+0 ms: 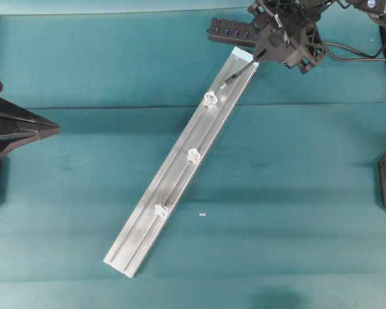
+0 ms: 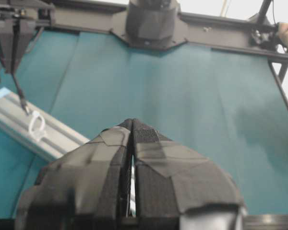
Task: Pass the USB cable through three rings with both arms.
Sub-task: 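Lower the plug with the right gripper and push it through the first white loop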
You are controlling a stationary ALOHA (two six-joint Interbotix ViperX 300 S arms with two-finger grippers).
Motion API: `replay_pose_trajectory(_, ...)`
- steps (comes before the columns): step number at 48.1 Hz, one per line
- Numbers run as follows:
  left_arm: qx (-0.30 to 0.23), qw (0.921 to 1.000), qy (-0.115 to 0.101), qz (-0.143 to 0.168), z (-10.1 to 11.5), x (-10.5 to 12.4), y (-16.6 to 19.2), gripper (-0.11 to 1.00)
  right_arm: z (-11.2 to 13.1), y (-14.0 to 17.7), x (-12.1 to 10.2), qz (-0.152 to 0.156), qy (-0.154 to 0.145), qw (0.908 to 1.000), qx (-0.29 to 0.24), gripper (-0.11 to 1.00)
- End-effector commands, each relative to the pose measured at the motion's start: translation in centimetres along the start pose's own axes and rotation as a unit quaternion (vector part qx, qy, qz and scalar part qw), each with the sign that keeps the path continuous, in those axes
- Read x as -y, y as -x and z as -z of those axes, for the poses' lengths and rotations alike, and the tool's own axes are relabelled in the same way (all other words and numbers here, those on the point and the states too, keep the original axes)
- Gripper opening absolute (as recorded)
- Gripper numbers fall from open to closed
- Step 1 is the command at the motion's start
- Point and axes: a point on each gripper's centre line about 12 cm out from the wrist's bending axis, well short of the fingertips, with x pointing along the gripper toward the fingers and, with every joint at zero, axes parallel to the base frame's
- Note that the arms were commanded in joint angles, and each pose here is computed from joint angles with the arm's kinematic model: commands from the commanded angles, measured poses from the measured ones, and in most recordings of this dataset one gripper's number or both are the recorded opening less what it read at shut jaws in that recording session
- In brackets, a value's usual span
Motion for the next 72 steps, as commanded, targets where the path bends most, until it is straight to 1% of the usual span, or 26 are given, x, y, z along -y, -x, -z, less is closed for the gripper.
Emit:
replay_pose_trajectory(1, 0.011, 0.9999, -0.001, -0.001, -0.9, 0.0, -0.1, -0.01, -0.5, -0.3, 0.0, -0.001, 0.007, 1.0, 0.004, 0.11)
replay_pose_trajectory(9, 0.014, 0.9999, -0.001, -0.001, -1.0, 0.0, -0.1, -0.01, -0.7, -0.5, -0.2, -0.001, 0.006, 1.0, 0.007, 0.11)
replay_pose_trajectory(18, 0.015, 0.9999, -0.001, 0.0, -1.0, 0.0, -0.1, -0.01, -1.0, -0.6, 0.1, 0.008, 0.0, 0.9999, 0.012, 0.11)
replay_pose_trajectory(45, 0.014, 0.9999, -0.001, 0.0, -1.0, 0.0, -0.2, -0.01, -2.2, -1.0, -0.4, 0.003, -0.002, 0.9996, 0.028, 0.11)
replay_pose_trajectory(60, 0.013, 0.9999, -0.001, 0.0, -0.9, 0.0, -0.2, -0.01, -2.7, -1.1, -0.3, 0.009, -0.008, 0.9993, 0.037, 0.11)
replay_pose_trajectory(72, 0.014, 0.9999, -0.001, 0.0, -1.0, 0.0, -0.2, -0.01, -3.0, -1.5, -0.4, 0.004, -0.007, 0.9992, 0.039, 0.11)
